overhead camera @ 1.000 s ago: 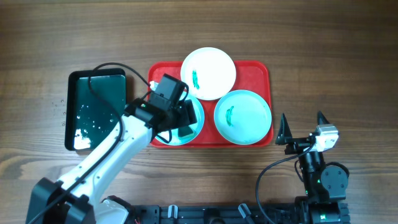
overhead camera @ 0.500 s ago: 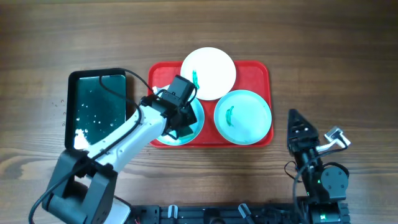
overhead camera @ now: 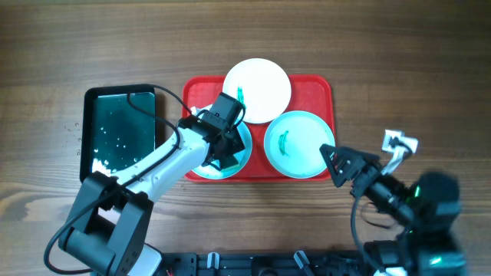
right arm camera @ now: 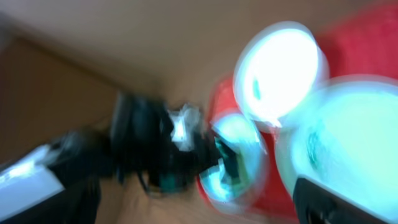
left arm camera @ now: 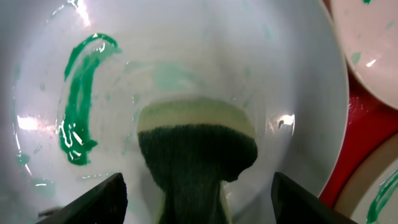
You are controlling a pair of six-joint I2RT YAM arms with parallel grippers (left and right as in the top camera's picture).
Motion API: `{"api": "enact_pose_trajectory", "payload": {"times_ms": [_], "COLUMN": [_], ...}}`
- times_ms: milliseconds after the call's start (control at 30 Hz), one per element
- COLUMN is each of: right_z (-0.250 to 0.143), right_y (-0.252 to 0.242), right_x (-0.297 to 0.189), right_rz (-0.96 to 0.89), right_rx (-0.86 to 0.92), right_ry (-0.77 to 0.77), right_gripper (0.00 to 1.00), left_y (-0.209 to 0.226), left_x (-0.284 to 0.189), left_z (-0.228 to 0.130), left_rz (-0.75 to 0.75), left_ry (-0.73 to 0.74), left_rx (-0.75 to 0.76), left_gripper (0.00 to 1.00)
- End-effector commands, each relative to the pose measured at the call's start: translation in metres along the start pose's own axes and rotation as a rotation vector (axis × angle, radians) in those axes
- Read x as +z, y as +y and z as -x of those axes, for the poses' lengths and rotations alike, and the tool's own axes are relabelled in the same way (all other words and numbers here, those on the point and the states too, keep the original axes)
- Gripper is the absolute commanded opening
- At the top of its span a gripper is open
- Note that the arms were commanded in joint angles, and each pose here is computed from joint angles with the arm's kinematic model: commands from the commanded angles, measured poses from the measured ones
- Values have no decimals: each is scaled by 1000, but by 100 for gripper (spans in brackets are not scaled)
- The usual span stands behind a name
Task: Clean dirty plates on tray and stack at the side
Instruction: 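Grip the left plate rim with the right gripper to steady it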
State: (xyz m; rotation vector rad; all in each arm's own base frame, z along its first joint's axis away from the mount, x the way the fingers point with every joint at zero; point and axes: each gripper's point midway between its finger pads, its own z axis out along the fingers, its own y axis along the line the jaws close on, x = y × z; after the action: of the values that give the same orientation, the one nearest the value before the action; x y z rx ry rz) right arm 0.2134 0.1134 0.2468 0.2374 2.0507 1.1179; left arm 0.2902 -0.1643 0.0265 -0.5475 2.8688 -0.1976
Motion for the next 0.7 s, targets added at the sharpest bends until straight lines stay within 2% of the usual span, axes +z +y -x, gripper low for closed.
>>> {"api": "enact_pose_trajectory", "payload": {"times_ms": [0,33,100,167,200,267,300,367,433,500,533,600,667], "right_z": [39,43,48,43,37,11,0,-35,-55,-64,-70,-77,-87], "right_y": [24,27,39,16,7,0,-5,-33,-47,-58,-66,-75,-81], "right_x": [6,12,31,57,69,91,100,134,163,189,200,214,230], "right_rz": [-121,-132,-57,-89,-88,-67,-94,-291,-396,-444,-466,-465,-415], "right_rx": [-215,-158,-46,114,70,-27,-48,-120,-158,-187,-177,-174,-190], "right_ry": [163,227,328,410,459,578,617,690,690,658,653,661,687], "right_gripper": [99,100,100,68,67,58,57,60,70,75,81,82,75], "left_y": [4,4,4,5,7,8,8,12,15,18,19,20,21], "left_x": [4,4,4,4,4,4,4,5,5,7,7,8,8], "left_z": [0,0,0,2,3,4,4,1,-2,-4,-5,-6,-6], "left_rz": [22,22,22,32,36,38,40,51,62,70,73,76,78], "left_ry": [-9,-9,-9,-19,-23,-22,-20,-11,-3,3,5,7,9], "left_rx": [-2,-2,-2,-3,-6,-9,-9,-8,-7,-7,-6,-6,-6], "left_gripper": [56,47,43,43,43,26,22,23,25,26,31,33,31]}}
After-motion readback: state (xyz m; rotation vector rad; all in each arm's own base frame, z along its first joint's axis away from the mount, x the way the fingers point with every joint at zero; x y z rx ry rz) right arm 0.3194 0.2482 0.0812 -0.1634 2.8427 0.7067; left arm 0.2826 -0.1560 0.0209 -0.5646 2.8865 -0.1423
